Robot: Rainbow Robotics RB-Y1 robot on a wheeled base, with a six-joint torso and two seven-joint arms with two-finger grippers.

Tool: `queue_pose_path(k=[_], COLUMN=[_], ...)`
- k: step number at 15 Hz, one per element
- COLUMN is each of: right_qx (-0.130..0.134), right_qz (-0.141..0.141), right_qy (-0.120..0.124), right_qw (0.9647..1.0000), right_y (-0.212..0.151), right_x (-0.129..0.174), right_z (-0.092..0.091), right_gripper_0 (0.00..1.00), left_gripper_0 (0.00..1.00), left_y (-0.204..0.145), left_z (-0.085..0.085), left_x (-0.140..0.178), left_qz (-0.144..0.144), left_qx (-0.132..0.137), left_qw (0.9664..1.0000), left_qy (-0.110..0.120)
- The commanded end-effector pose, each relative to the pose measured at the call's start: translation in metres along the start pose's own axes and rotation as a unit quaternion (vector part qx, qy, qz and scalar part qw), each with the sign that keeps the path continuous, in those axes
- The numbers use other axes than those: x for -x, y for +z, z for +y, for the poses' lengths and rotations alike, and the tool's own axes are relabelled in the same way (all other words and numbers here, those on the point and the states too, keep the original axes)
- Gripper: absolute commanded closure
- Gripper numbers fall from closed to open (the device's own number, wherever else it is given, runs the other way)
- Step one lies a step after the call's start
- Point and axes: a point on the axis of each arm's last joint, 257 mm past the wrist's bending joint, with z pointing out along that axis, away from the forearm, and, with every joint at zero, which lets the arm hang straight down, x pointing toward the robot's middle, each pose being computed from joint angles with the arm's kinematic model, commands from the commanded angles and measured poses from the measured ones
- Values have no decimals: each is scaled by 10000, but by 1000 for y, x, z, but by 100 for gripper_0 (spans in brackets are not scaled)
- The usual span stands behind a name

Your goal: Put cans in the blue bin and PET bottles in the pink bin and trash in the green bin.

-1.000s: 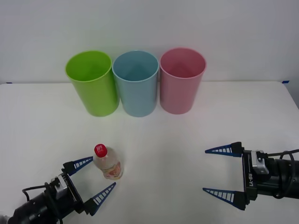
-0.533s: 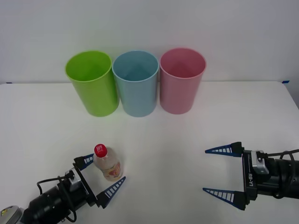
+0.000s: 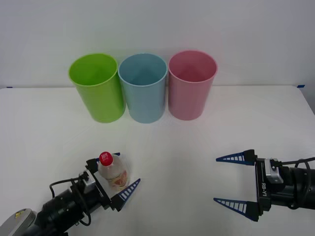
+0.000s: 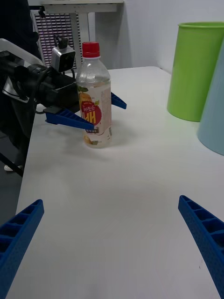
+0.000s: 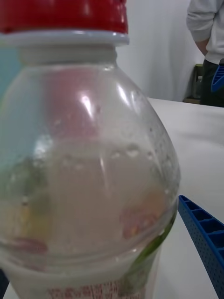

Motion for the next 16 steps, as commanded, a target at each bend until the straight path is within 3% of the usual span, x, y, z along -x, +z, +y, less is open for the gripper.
queue_pose_path(k=[1, 7, 8, 9, 10, 11, 12, 16], right_qx=[0, 0, 0, 0, 0, 0, 0, 0], right_qz=[0, 0, 0, 0, 0, 0, 0, 0], right_qy=[0, 0, 0, 0, 0, 0, 0, 0], right_qw=[10000, 10000, 10000, 10000, 10000, 10000, 10000, 10000], right_y=[0, 0, 0, 0, 0, 0, 0, 0], right_x=[0, 0, 0, 0, 0, 0, 0, 0], right_z=[0, 0, 0, 0, 0, 0, 0, 0], right_gripper_0=[0, 0, 0, 0, 0, 0, 0, 0], left_gripper_0=[0, 0, 14, 53, 75, 89, 98, 100], left_y=[2, -2, -2, -3, -4, -5, -7, -7], left_z=[1, 3, 4, 5, 6, 9, 10, 12], left_x=[1, -2, -1, -2, -1, -2, -2, -1], left_qz=[1, 31, 31, 36, 30, 40, 45, 45], left_qx=[-2, 43, 50, 66, 95, 120, 140, 148], left_qw=[10000, 10000, 10000, 10000, 9999, 9999, 9999, 9999], left_qy=[1, -14, -11, -11, -17, -4, -6, 48])
